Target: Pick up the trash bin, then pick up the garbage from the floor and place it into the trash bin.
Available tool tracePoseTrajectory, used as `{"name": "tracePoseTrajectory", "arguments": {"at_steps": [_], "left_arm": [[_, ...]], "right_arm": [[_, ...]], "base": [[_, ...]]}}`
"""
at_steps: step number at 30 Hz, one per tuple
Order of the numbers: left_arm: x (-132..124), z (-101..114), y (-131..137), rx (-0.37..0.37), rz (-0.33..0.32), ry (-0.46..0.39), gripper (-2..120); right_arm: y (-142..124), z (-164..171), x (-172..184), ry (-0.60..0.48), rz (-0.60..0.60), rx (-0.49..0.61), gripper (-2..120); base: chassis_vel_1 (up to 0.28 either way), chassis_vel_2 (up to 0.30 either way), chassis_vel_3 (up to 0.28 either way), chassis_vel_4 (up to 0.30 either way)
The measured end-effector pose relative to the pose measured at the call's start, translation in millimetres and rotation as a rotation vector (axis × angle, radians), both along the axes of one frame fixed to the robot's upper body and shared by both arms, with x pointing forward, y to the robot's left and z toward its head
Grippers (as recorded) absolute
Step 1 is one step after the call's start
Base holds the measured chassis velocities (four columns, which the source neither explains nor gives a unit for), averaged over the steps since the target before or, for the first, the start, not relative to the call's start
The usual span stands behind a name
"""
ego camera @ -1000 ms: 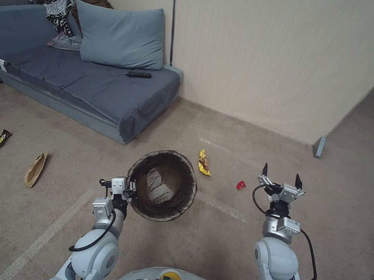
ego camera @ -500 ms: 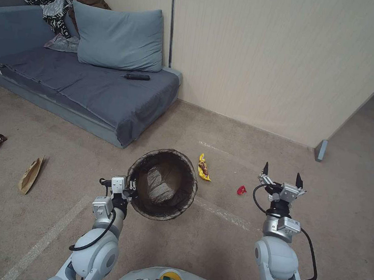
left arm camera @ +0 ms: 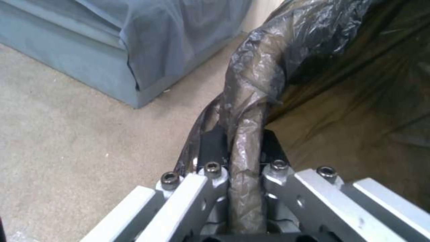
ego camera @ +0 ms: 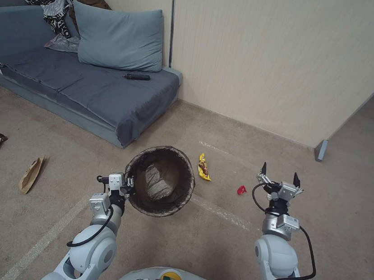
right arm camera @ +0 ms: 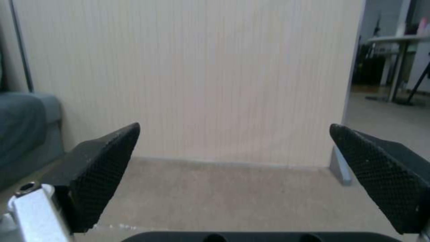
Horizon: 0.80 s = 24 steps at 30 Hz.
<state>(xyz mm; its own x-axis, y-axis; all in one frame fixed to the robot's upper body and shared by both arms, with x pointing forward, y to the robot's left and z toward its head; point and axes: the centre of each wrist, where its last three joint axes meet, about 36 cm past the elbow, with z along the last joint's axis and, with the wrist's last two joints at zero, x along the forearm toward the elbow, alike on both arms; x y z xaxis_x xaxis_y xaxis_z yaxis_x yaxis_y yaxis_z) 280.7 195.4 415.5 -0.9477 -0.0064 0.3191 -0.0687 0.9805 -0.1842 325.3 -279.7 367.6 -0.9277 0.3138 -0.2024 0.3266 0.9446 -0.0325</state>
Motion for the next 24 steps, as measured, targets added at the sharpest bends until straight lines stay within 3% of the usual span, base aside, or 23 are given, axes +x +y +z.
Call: {"name": "tracePoseTrajectory", "arguments": {"at_steps": [9,18,24], "left_arm": [[2.0,1.7,3.5,-0.001,0.003,-0.004,2],[6.9,-1.3,7.8,0.006,0.002,0.000,2],[7.6,-0.8,9.2,0.007,0.004,-0.001,2]], "right_arm": [[-5.9,-1.0,3.9,0.048,0.016,0.031,100],[-51.5,-20.1,33.0,0.270,0.056,0.152,100],[-60.1,-31.8,57.9,0.378,0.084,0.158,100]], "base": [[0.000,0.000,0.000,0.000],[0.000,0.000,0.000,0.000],[0.000,0.000,0.000,0.000]]}}
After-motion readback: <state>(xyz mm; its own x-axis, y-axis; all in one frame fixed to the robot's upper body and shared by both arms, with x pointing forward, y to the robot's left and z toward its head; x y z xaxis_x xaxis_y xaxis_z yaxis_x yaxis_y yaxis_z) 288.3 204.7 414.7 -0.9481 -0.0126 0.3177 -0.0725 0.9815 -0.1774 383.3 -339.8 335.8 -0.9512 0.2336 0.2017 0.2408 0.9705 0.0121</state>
